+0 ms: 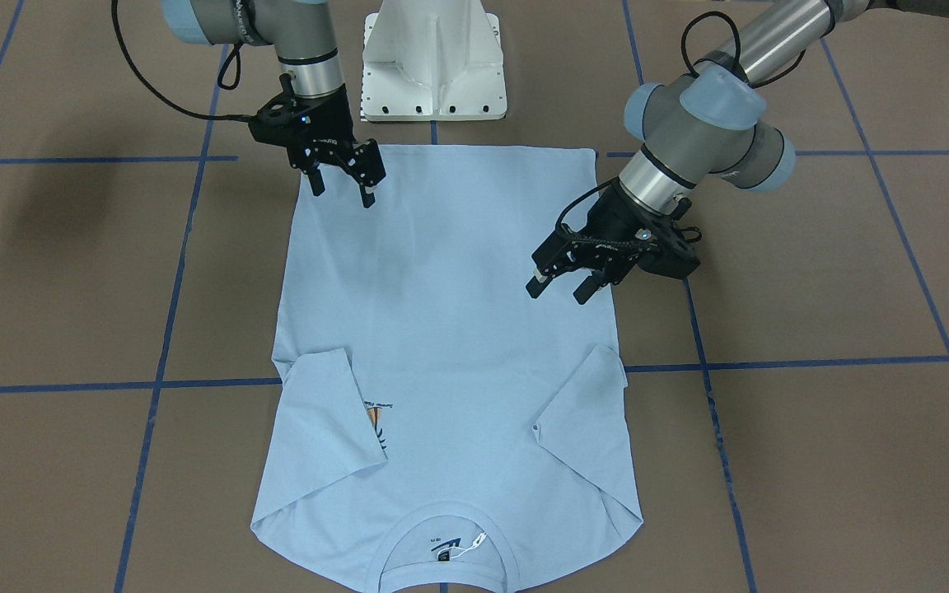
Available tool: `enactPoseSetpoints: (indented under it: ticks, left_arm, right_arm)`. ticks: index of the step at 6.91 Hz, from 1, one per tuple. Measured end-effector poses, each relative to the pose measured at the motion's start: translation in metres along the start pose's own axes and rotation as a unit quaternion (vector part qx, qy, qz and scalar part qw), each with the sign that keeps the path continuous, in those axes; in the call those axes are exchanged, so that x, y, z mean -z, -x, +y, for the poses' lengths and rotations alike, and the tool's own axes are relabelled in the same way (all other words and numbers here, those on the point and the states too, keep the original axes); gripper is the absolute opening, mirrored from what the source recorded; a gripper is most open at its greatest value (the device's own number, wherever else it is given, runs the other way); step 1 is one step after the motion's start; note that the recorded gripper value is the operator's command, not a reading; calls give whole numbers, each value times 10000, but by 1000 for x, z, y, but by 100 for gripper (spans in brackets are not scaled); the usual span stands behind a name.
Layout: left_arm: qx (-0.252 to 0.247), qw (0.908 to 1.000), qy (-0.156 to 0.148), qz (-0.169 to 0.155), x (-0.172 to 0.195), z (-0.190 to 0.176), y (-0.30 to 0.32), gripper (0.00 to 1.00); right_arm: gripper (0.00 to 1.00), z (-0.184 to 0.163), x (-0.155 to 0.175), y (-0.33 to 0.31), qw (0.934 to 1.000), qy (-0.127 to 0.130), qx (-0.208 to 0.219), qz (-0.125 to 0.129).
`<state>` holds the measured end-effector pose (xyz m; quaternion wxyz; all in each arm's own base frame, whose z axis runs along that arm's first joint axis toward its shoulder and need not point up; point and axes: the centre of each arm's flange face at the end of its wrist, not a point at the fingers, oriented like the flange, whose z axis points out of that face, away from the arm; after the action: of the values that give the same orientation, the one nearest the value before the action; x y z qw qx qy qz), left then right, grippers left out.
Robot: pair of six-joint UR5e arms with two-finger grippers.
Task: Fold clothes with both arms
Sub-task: 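Move both grippers down to the shirt hem corners nearest the robot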
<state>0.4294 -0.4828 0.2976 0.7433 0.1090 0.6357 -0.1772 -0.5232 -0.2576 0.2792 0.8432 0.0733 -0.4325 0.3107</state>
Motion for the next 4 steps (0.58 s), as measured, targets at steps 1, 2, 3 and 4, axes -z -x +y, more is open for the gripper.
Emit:
enactPoseSetpoints:
  ticks: [1,2,3,4]
  left_arm:
    - [-7,10000,10,14,8,4,4,98]
    - [-5,10000,17,25,10,6,5,98]
    - [-2,10000,12,42,13,7,4,98]
    - [1,10000,13,54,14,8,4,99]
  right_arm:
    - [96,24,1,-21,9996,57,-227,126]
    - [96,39,5,-40,9988,103,-370,305]
    - [93,51,8,-56,9977,150,-464,472]
    - [87,60,8,-67,9968,186,-516,586]
